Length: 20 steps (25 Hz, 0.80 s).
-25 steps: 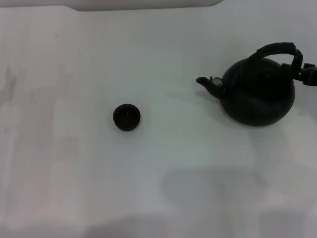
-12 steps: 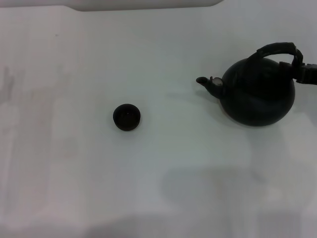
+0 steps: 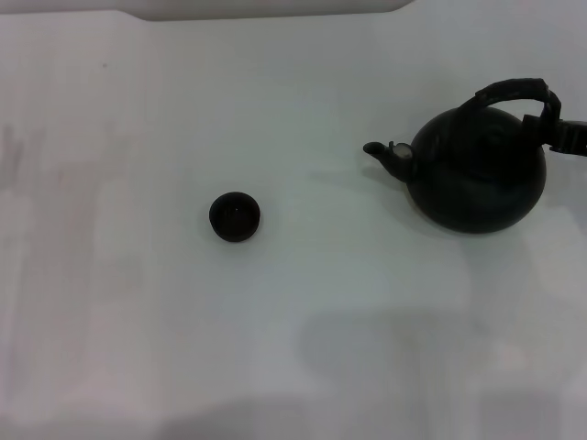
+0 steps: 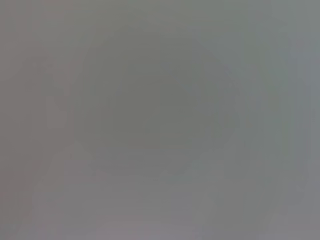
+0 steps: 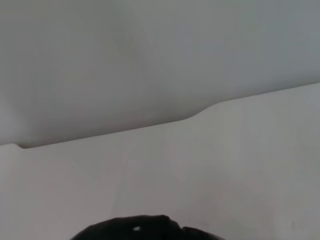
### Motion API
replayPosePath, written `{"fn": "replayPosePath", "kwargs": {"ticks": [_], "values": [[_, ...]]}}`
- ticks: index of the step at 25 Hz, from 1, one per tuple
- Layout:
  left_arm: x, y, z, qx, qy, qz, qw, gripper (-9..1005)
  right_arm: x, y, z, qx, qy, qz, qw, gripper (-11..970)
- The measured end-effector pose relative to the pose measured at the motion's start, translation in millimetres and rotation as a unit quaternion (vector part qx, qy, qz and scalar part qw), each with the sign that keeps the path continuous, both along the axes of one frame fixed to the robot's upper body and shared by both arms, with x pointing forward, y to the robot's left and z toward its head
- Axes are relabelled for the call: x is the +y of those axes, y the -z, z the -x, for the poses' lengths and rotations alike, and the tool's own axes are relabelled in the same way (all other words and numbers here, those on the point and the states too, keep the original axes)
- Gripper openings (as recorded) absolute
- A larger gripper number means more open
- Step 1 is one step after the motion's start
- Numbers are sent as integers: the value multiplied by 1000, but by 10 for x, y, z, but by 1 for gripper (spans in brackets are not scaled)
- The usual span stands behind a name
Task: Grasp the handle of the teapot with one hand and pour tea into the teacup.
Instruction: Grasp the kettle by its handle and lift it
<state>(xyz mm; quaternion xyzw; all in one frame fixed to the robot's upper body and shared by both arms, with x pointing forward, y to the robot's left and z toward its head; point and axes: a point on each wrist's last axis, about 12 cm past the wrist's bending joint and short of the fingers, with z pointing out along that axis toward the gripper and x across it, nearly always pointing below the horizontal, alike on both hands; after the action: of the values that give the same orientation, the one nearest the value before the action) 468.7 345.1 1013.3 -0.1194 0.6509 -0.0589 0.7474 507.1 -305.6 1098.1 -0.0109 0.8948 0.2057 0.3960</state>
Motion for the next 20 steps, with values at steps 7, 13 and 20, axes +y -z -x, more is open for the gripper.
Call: {"fn": "replayPosePath", "kwargs": {"ticks": [7, 13, 20], "values": [[1, 0, 4, -1, 0, 0, 1000, 862, 37, -10, -30, 4, -13, 0, 1000, 265], [-2, -3, -3, -1, 0, 0, 1000, 861, 20, -16, -36, 8, -11, -4, 1000, 242], [-5, -8, -10, -2, 1, 0, 1000, 861, 3, -30, -38, 7, -7, -7, 1000, 226]]}}
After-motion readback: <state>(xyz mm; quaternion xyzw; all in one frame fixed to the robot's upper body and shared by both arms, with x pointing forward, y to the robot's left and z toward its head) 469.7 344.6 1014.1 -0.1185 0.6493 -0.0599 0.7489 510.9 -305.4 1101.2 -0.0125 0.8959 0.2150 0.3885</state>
